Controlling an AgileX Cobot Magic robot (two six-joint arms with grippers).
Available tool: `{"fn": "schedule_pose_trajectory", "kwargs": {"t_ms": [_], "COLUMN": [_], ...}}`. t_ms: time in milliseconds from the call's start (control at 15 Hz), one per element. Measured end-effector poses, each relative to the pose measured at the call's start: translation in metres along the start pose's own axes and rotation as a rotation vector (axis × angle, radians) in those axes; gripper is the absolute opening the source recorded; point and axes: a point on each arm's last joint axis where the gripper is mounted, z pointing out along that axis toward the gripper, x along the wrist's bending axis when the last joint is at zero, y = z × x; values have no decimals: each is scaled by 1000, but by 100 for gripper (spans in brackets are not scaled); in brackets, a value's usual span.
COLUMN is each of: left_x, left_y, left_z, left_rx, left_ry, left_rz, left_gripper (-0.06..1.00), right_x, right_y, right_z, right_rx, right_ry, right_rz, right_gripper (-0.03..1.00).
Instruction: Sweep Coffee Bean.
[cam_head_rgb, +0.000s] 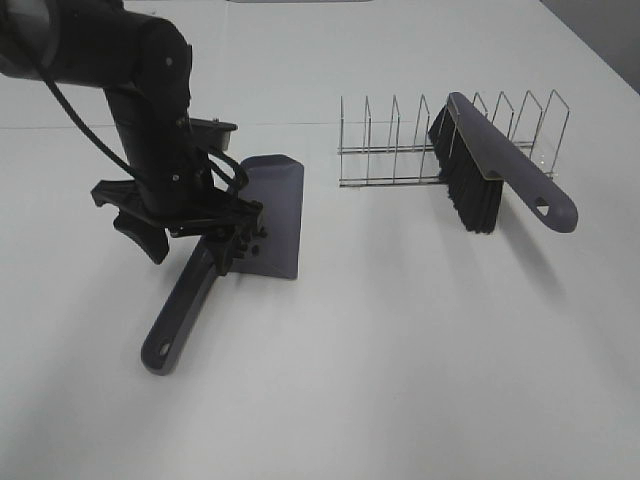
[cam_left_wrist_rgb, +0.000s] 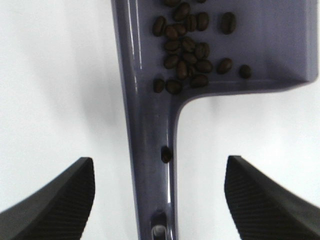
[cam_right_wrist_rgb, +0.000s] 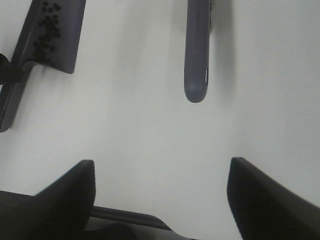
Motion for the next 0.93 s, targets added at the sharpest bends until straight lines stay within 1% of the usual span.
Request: {"fn": "schedule_pose_trajectory", "kwargs": {"t_ms": [67, 133, 200, 267, 333, 400, 467, 533, 600, 667, 800, 933], "left_x": [3, 11, 26, 49, 94, 121, 143, 159, 170, 173, 170, 162], "left_y": [-2, -3, -2, -1, -2, -7, -14, -23, -33, -45, -70, -113], "left_z": [-14, -29, -43, -58, -81, -96, -113, -126, -139, -147, -155, -165], "left_rx": [-10, -21, -35, -64, -123, -166, -206, -229, -241, -245, -241, -254], "left_ry": [-8, -32, -58, -86, -94, -86, -76, -68, -57, -43, -12, 14], "left_rz": [4, -5, -32, -77, -153, -187, -207, -224, -235, -226, -214, -207], "left_gripper": [66, 67, 67, 67, 67, 67, 67, 67, 67, 67, 67, 67], "right_x": [0, 0, 0, 0, 0, 0, 0, 0, 0, 1, 1, 1], "right_y": [0, 0, 0, 0, 0, 0, 0, 0, 0, 0, -5, -19], "right_z": [0, 0, 0, 0, 0, 0, 0, 0, 0, 0, 0, -4], "right_rx": [0, 0, 0, 0, 0, 0, 0, 0, 0, -1, 1, -3], "right_ry": [2, 2, 2, 2, 2, 2, 2, 2, 3, 6, 14, 23], "right_rz": [1, 1, 1, 1, 1, 1, 1, 1, 1, 2, 5, 8], "right_gripper": [65, 65, 65, 65, 65, 65, 65, 65, 65, 65, 65, 65]}}
